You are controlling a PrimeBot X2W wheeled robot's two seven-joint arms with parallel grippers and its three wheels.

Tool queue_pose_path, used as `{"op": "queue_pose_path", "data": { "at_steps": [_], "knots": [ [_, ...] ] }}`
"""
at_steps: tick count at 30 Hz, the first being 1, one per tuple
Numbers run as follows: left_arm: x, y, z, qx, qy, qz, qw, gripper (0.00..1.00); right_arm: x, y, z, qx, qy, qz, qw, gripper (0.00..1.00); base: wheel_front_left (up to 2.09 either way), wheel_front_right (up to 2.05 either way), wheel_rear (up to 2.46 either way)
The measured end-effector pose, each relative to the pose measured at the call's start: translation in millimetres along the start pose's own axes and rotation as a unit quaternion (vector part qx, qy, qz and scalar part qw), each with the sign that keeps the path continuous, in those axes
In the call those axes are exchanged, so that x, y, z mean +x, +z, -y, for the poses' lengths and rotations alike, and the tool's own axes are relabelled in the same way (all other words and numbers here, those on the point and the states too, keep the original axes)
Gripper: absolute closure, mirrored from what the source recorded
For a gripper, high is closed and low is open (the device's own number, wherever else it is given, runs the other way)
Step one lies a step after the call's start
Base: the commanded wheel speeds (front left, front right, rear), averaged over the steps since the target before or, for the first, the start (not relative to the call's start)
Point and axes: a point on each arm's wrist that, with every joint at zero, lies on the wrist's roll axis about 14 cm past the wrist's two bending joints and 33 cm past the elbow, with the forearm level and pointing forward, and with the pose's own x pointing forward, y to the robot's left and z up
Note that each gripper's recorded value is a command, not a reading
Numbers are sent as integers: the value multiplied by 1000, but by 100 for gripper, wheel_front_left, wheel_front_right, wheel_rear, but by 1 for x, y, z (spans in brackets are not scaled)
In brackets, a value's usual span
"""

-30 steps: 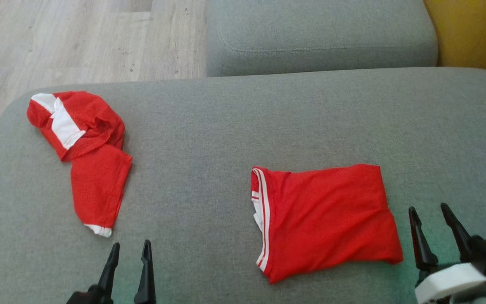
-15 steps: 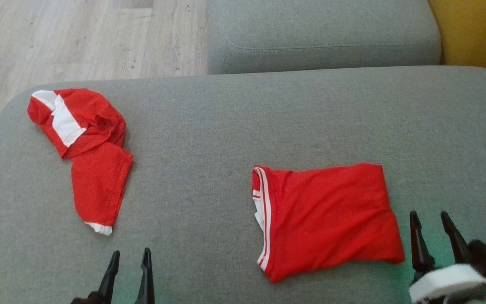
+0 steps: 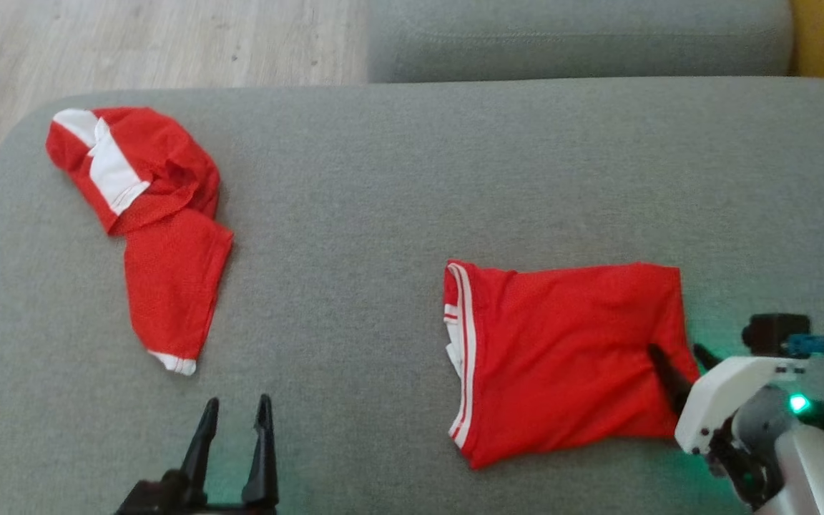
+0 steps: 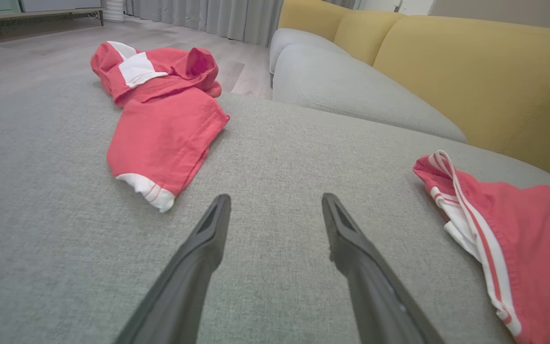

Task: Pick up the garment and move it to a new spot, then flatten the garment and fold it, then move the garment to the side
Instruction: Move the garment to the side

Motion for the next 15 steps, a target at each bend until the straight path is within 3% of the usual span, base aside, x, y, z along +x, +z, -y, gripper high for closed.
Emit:
{"op": "queue_pose_path", "data": {
  "at_steps": [5, 6, 11, 15],
  "knots": [
    [4, 1, 1, -1, 0, 0, 1000, 0, 16, -17, -7, -3, 6, -59, 998, 0, 0, 0, 0],
    [5, 0, 0, -2, 1, -1, 1000, 0, 20, -13, -11, 4, 10, -57, 998, 100, 0, 0, 0],
    [12, -3, 4, 0, -5, -9, 1000, 0, 28, 17, 3, 17, -9, -16, 1000, 100, 0, 0, 0],
    [41, -4, 19, 25, -44, -18, 999, 0, 25, 83, 91, -15, -122, 42, 991, 100, 0, 0, 0]
  ]
}}
